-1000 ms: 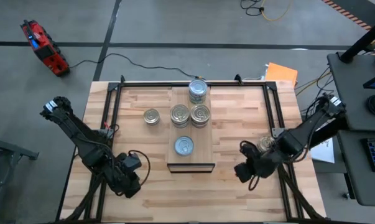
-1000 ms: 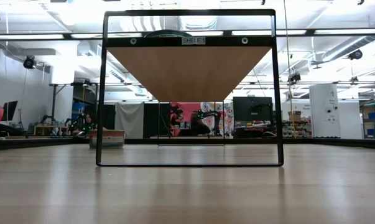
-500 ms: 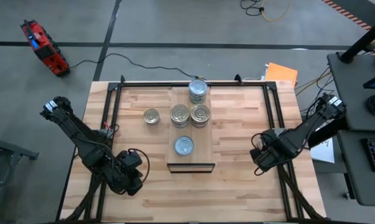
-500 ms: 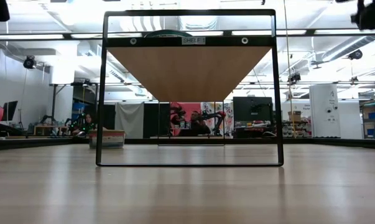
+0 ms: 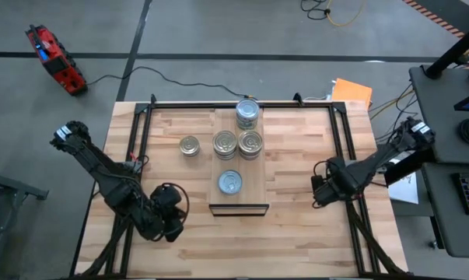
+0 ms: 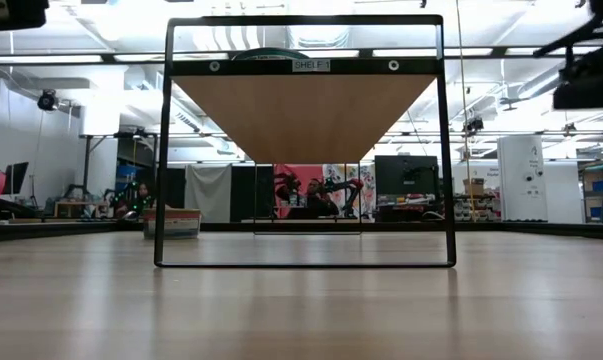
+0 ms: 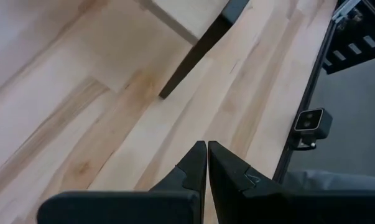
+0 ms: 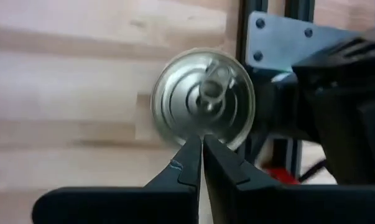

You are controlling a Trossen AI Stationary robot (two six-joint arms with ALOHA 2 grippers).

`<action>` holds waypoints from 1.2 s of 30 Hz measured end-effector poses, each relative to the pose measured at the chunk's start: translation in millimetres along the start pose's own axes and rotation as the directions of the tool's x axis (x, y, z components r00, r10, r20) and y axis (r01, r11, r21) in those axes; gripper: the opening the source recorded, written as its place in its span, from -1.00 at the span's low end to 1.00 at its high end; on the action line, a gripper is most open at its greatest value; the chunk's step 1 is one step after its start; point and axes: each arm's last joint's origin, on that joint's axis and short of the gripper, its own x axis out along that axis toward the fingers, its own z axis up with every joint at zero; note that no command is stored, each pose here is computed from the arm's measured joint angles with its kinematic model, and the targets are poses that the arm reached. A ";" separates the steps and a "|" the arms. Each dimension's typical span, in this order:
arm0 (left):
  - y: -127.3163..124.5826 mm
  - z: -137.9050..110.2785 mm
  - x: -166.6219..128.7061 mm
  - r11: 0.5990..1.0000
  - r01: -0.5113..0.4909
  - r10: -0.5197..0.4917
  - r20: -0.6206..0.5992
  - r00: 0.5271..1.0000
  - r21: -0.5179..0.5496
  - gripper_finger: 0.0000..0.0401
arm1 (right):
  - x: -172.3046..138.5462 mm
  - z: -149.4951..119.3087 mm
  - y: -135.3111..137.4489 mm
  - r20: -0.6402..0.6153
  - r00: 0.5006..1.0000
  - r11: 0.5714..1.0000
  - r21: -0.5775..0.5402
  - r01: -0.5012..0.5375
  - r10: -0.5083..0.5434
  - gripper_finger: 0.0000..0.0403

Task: Stack canned seafood by type on shelf
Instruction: Stack the blue-pink tuna can on top of the blue-pink tuna can on the shelf aligned with the other blue-pink tuna can

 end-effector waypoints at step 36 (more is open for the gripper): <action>1.1 6.5 2.1 1.000 -0.015 0.016 0.059 0.998 -0.014 -1.00 | 28.0 14.9 22.6 0.235 0.971 0.927 0.355 -0.124 0.040 -0.95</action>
